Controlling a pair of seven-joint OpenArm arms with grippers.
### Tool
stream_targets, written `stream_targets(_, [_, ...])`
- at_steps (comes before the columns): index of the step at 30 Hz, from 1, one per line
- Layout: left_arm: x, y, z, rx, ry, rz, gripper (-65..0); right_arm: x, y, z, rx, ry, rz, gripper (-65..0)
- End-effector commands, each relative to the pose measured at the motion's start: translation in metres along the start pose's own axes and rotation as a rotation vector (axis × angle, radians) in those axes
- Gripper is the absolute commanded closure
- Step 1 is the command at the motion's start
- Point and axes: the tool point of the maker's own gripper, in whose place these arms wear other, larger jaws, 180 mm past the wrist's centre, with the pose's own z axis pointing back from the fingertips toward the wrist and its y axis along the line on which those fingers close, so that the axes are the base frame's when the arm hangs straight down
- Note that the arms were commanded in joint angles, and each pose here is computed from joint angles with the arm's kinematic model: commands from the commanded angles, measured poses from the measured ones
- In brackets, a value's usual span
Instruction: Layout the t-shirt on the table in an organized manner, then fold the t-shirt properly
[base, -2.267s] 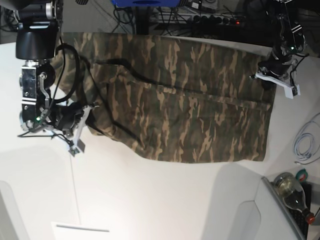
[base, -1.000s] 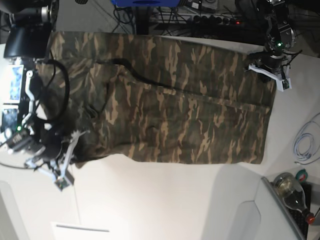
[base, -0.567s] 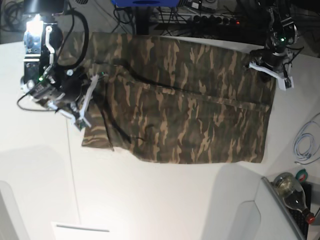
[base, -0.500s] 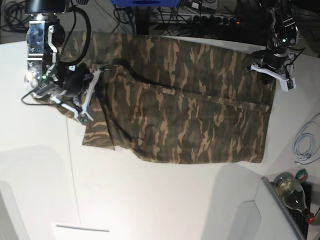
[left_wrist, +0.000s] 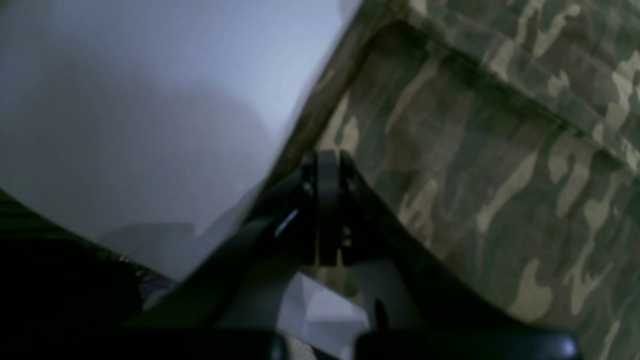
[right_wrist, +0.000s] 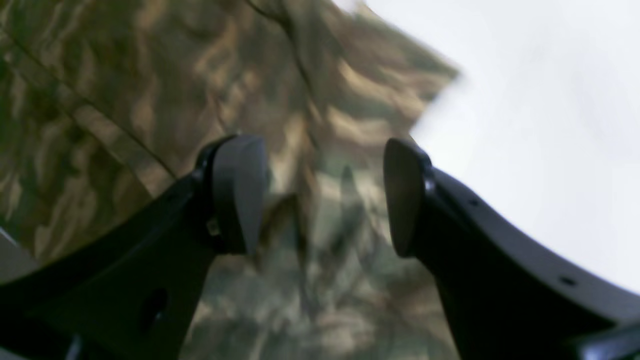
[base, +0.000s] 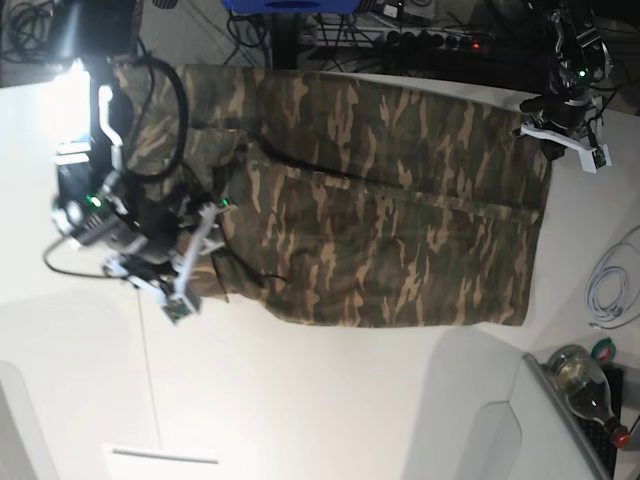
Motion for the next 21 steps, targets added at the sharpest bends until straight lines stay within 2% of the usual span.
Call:
stream_targets(1, [0.013,0.003,0.001,0.0,-0.042,-0.012,0.0,0.013,-0.003,-0.004,0.001,-0.02,0.015,-35.4])
stream_targets(4, [0.013,0.003,0.001,-0.001,-0.041,-0.009,0.0,0.014,-0.006,-0.027,0.022,0.022,0.0,-35.4])
stream_targets(8, [0.008,0.005,0.003,0.003,-0.03,-0.012,0.0,0.01,-0.02,-0.048,-0.02,0.0,-0.11,-35.4])
stream_targets(13, [0.007,0.006,0.003,0.004,-0.027,-0.012,0.0,-0.007,-0.039,-0.057,-0.042,0.063,-0.116,-34.5])
stream_targets(14, [0.007,0.006,0.003,0.004,-0.027,-0.012,0.0,-0.008,-0.04,-0.058,-0.043,0.064,-0.118,-32.3])
stream_targets(18, [0.007,0.006,0.003,0.004,-0.027,-0.013,0.0,-0.012,-0.048,-0.054,-0.06,0.071,-0.112,-16.5])
stream_targets(21, [0.007,0.006,0.003,0.004,-0.027,-0.012,0.0,-0.013,-0.052,-0.053,-0.067,0.074,-0.109,-12.9])
